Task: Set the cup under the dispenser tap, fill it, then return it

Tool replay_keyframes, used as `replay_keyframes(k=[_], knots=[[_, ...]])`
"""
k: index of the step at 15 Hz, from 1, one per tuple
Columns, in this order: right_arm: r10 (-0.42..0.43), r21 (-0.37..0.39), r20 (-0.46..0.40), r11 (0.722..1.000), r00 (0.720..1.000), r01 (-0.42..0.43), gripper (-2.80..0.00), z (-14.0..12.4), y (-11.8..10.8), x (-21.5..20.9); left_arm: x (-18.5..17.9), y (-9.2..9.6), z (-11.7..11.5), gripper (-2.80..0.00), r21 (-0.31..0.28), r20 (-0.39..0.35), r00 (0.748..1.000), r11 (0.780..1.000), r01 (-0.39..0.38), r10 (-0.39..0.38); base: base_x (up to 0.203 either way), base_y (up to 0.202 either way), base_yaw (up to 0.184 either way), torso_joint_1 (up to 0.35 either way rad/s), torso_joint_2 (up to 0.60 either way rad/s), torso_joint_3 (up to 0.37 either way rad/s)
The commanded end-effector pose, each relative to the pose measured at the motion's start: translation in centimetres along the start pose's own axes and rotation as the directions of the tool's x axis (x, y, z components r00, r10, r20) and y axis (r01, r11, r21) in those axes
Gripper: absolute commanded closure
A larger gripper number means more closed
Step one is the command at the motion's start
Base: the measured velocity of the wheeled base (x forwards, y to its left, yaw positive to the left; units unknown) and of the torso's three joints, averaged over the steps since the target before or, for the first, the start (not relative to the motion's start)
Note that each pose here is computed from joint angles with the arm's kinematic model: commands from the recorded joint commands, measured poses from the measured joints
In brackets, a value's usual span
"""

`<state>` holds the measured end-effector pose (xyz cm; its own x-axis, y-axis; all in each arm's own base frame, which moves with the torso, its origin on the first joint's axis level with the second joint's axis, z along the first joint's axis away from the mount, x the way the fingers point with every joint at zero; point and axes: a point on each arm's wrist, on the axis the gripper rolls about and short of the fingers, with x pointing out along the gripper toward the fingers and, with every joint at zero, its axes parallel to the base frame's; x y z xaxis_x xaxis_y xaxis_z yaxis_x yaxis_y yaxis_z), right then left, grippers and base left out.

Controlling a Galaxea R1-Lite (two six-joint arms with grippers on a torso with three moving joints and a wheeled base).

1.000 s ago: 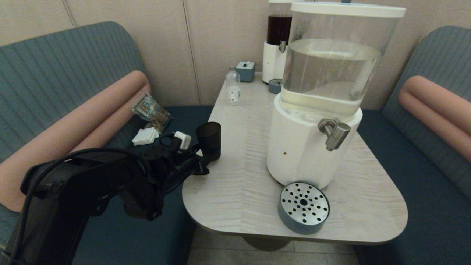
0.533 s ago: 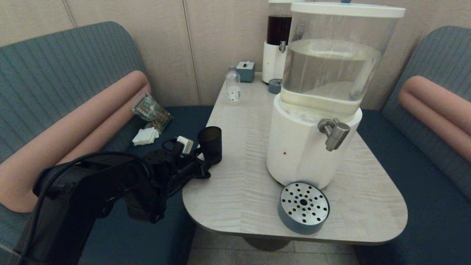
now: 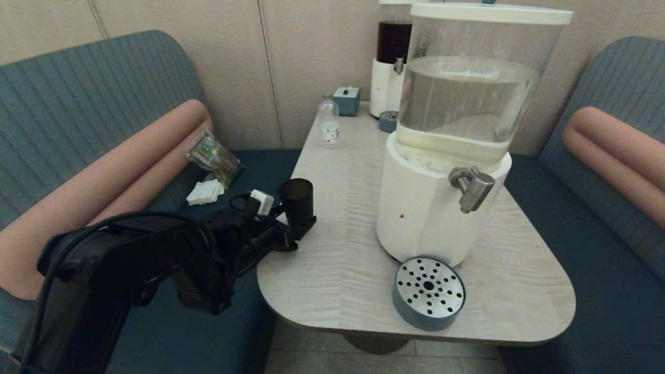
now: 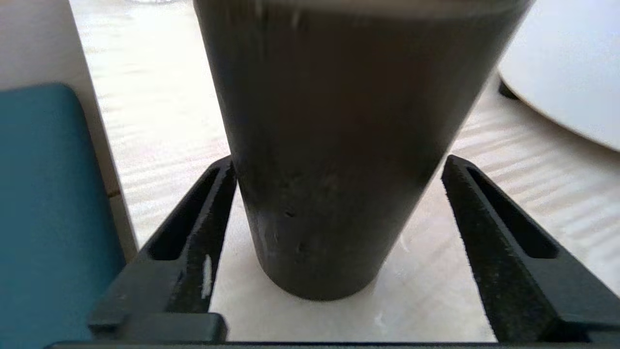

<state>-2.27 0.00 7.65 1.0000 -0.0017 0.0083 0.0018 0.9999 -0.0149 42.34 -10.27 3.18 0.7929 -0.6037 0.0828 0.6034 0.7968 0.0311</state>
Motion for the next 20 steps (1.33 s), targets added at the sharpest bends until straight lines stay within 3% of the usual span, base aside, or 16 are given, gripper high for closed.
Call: replay_keyframes(k=[1,3,6,7,9,12,15,20], knots=[[0.0,0.0,-0.002,1.0,1.0,0.0,0.0,0.0,0.0,0.0,-1.0,-0.5,1.6,-2.8,0.006,0.008,1.0,1.0,0.003,-0.003,0.0,0.0,0.0,0.0,0.0,0.0],[0.0,0.0,-0.002,1.0,1.0,0.0,0.0,0.0,0.0,0.0,-2.6,-1.4,2.8,-2.8,-0.002,-0.018,1.0,1.0,0.005,-0.005,0.0,0.0,0.0,0.0,0.0,0.0],[0.0,0.0,-0.002,1.0,1.0,0.0,0.0,0.0,0.0,0.0,-7.2,-3.5,6.7,-2.8,0.005,-0.042,0.999,1.0,0.013,-0.013,0.0,0.0,0.0,0.0,0.0,0.0],[0.0,0.0,-0.002,1.0,1.0,0.0,0.0,0.0,0.0,0.0,-8.7,-4.3,8.1,0.0,0.013,-0.033,0.999,1.0,0.014,-0.014,0.0,0.0,0.0,0.0,0.0,0.0],[0.0,0.0,-0.002,1.0,1.0,0.0,0.0,0.0,0.0,0.0,-11.8,-5.7,11.6,0.0,0.044,0.023,1.0,0.999,0.015,-0.016,0.0,0.0,0.0,0.0,0.0,0.0],[0.0,0.0,-0.002,1.0,1.0,0.0,0.0,0.0,0.0,0.0,-17.5,-8.4,17.3,0.0,0.109,0.175,0.984,0.994,0.004,-0.023,0.0,0.0,0.0,0.0,0.0,0.0],[0.0,0.0,-0.002,1.0,1.0,0.0,0.0,0.0,0.0,0.0,-23.0,-10.7,20.1,0.0,0.146,0.286,0.958,0.988,-0.045,0.001,0.0,0.0,0.0,0.0,0.0,0.0],[0.0,0.0,-0.002,1.0,1.0,0.0,0.0,0.0,0.0,0.0,-31.4,-13.8,23.4,0.0,0.087,0.476,0.849,0.949,-0.304,0.228,0.0,0.0,0.0,0.0,0.0,0.0]])
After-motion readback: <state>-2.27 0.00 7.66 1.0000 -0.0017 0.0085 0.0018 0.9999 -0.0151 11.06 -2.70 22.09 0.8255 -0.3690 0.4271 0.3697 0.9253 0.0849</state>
